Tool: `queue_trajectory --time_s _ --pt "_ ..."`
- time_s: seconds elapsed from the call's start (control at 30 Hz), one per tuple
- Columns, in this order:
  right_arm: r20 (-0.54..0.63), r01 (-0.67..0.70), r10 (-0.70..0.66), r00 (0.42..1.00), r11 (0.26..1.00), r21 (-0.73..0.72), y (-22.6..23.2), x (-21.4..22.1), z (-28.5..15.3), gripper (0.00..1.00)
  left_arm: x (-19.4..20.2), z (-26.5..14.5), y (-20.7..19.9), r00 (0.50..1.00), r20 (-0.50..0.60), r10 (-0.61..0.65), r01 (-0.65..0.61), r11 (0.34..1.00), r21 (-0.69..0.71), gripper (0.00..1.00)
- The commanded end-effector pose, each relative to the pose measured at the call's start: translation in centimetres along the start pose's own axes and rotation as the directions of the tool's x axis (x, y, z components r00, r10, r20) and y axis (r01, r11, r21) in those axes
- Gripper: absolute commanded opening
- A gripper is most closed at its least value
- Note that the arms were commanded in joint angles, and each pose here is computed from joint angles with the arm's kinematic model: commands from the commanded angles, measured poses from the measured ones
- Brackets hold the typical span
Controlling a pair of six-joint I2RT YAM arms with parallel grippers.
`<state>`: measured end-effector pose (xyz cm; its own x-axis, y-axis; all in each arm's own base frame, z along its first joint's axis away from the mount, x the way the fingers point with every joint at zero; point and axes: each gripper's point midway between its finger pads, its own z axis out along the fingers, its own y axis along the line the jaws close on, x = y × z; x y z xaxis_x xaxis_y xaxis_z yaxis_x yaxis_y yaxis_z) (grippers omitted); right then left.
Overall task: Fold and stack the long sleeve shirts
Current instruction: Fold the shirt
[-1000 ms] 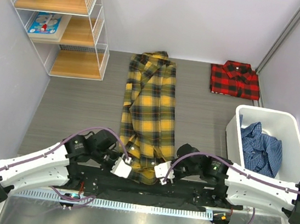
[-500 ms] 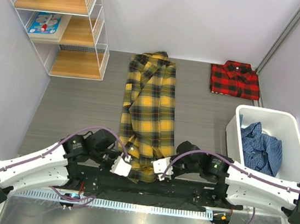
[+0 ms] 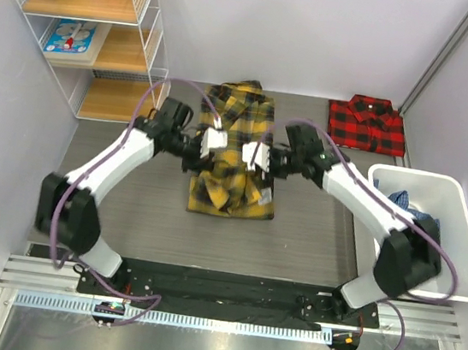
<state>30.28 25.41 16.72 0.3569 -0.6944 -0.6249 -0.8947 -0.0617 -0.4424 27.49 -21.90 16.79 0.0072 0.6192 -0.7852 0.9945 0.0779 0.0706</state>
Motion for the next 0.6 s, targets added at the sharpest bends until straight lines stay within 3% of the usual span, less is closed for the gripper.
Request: queue_trajectory --time_s 0.0,0.07,0.1,0.27,0.4,0.57 --pt "0.068 0.071 -0.071 0.995 0.997 -0.001 -7.0 1.4 2.2 0.01 -0.1 1.5 7.3 0.997 0.038 -0.06 0.06 0.998 -0.005 0.0" --pt "0.059 0.062 -0.063 0.996 0.998 0.005 -9.1 3.3 3.1 0.01 -0.3 1.6 10.2 0.998 0.041 -0.051 0.053 0.998 -0.037 0.0" --pt "0.047 0.052 -0.051 0.998 0.999 -0.013 -10.1 4.9 5.0 0.01 2.0 3.0 11.5 0.996 0.002 -0.09 0.09 0.995 -0.032 0.0" --pt "0.0 -0.004 0.004 1.0 0.999 -0.036 -11.8 9.1 8.9 0.01 4.8 5.0 16.3 0.99 -0.03 -0.136 0.133 0.987 -0.096 0.0" --pt "-0.007 -0.033 0.032 0.999 0.999 -0.027 -12.2 10.1 10.0 0.01 6.6 5.5 17.9 0.981 -0.042 -0.189 0.182 0.974 -0.132 0.0" --pt "0.007 -0.066 0.065 0.998 0.997 0.036 -13.8 9.5 9.5 0.01 5.9 4.4 17.6 0.978 -0.029 -0.208 0.202 0.969 -0.14 0.0"
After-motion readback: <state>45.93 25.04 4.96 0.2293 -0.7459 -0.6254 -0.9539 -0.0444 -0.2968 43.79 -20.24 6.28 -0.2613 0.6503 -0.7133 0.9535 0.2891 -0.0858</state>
